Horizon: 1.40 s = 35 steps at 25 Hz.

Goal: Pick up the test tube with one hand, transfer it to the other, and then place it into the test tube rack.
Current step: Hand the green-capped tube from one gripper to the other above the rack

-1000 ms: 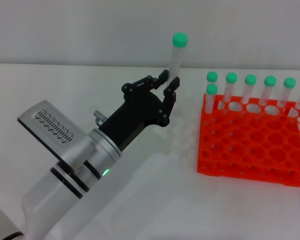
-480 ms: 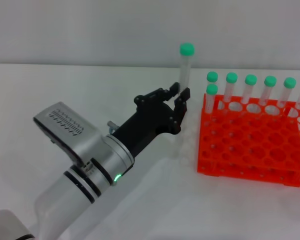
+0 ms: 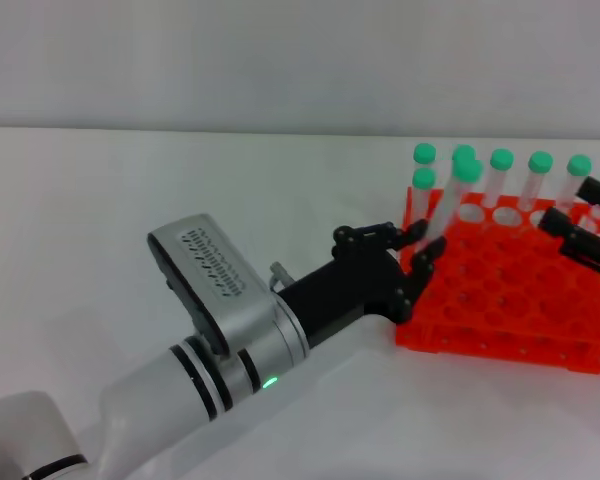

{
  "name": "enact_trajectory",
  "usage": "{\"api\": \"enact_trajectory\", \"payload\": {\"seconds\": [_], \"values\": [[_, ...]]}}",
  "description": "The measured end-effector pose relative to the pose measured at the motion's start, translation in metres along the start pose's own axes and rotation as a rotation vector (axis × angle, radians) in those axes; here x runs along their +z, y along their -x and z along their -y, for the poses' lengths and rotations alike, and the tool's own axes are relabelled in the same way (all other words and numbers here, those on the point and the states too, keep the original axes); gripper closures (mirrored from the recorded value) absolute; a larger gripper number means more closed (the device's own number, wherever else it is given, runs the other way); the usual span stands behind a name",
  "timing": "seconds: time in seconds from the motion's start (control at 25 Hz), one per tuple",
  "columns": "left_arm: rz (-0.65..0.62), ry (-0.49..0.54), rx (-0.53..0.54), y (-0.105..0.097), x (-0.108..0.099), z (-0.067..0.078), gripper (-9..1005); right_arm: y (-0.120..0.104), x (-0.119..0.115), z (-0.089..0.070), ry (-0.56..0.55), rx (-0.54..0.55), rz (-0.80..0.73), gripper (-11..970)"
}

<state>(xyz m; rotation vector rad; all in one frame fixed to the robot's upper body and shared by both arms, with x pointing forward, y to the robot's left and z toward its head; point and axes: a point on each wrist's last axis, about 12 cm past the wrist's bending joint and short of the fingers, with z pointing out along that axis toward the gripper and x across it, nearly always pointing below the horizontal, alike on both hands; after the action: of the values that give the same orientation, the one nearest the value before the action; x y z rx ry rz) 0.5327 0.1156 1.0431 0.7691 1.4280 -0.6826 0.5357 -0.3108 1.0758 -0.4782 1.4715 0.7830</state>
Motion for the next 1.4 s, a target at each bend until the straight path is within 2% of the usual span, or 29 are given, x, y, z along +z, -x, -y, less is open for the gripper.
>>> {"api": "enact_trajectory", "payload": {"seconds": [0.36, 0.56, 0.76, 1.0, 1.4], "values": [[-0.015, -0.068, 0.080, -0.001, 0.002, 0.008, 715, 0.005, 0.010, -0.001, 0.066, 0.019, -0.052, 147], [-0.016, -0.072, 0.089, -0.001, 0.001, 0.009, 709, 0.006, 0.020, -0.004, 0.105, 0.065, -0.061, 148], [-0.014, -0.074, 0.085, -0.001, 0.001, 0.010, 704, 0.005, 0.027, -0.009, 0.144, 0.065, -0.078, 148], [-0.010, -0.067, 0.080, -0.001, 0.001, 0.010, 697, 0.005, 0.024, -0.012, 0.163, 0.064, -0.070, 278], [-0.010, -0.063, 0.077, -0.002, 0.000, 0.010, 686, 0.009, 0.024, -0.017, 0.214, 0.059, -0.051, 269]]}}
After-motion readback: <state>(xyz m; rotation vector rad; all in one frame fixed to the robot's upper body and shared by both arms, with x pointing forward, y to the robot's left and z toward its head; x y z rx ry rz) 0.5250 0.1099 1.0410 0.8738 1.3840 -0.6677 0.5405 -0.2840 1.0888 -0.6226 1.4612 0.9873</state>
